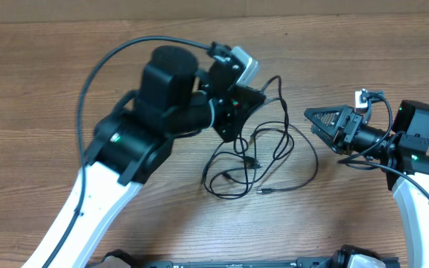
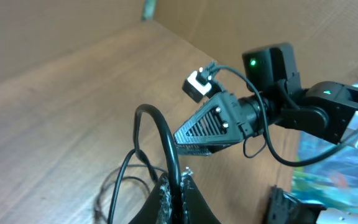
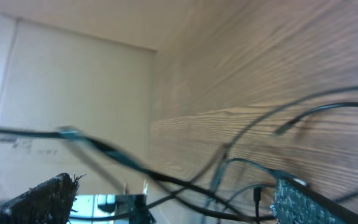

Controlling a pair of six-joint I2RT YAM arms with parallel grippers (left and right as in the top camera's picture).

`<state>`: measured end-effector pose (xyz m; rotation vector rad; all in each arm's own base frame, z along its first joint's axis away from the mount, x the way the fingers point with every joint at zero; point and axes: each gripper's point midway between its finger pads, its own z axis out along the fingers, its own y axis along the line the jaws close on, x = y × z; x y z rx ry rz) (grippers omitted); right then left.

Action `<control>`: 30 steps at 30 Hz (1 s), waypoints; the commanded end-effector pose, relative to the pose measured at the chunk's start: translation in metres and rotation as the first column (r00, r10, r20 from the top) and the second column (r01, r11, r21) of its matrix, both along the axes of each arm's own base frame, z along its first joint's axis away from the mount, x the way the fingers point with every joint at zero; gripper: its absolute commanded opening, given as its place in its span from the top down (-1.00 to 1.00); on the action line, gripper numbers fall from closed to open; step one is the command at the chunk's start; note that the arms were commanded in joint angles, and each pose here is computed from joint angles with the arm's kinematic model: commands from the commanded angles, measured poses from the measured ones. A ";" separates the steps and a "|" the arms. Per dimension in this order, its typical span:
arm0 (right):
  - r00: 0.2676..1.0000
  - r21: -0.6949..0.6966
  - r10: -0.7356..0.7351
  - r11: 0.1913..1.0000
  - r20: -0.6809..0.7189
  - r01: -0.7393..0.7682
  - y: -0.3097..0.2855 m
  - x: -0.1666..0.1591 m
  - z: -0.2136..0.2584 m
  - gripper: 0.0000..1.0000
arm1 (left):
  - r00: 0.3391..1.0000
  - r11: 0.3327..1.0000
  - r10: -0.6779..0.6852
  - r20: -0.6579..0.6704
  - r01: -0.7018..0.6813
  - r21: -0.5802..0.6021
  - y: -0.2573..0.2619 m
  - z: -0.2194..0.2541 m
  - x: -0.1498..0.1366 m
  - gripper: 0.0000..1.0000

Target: Untangle cables

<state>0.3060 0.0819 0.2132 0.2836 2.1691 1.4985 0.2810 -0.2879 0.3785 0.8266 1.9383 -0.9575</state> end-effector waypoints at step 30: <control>0.922 -0.085 0.131 0.991 0.366 -0.107 0.025 0.016 0.048 0.27 | 0.963 0.972 -0.231 -0.138 0.222 -0.078 -0.086 -0.019 -0.043 0.92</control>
